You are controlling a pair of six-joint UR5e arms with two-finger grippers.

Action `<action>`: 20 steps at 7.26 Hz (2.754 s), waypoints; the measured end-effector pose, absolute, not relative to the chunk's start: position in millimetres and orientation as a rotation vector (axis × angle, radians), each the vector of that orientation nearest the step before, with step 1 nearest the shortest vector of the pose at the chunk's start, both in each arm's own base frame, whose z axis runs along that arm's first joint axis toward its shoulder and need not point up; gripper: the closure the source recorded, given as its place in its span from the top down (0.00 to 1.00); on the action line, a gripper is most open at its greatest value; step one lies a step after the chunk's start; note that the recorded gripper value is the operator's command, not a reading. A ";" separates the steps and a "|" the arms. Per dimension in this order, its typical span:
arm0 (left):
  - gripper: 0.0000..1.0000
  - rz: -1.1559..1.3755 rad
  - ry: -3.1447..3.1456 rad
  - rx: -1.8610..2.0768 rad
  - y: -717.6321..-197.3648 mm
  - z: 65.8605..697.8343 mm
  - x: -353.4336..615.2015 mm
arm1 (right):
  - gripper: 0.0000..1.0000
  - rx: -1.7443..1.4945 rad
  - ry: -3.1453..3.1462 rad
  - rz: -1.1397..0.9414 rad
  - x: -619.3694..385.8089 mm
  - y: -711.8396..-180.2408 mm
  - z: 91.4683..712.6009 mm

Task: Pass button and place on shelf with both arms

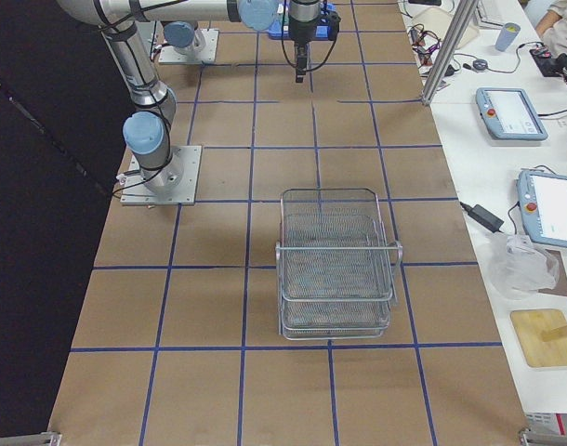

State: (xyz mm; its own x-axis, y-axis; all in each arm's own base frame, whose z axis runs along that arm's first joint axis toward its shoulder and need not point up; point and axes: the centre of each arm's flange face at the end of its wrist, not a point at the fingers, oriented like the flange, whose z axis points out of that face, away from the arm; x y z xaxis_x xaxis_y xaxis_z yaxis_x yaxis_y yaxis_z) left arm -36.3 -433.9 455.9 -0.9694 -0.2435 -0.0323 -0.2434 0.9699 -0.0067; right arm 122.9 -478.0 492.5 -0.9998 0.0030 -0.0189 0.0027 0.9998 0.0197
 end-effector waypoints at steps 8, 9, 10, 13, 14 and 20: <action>1.00 -0.085 2.903 -1.096 -507.2 372.7 164.2 | 1.00 0.008 3.123 0.015 122.7 -478.8 493.7; 1.00 -0.078 2.854 -1.236 -521.3 361.7 177.8 | 1.00 0.010 3.123 0.017 122.8 -478.6 493.6; 1.00 -0.078 2.811 -1.386 -537.2 355.6 192.2 | 1.00 0.010 3.123 0.018 122.8 -478.5 493.5; 1.00 0.096 2.772 -1.838 -556.9 306.7 233.6 | 1.00 0.010 3.125 0.028 122.3 -478.0 490.8; 1.00 0.181 2.757 -1.959 -558.3 289.5 240.0 | 1.00 0.002 3.130 0.030 121.5 -478.0 489.3; 1.00 0.426 2.603 -2.294 -585.3 216.1 256.8 | 1.00 -0.019 3.131 0.034 122.0 -477.6 487.7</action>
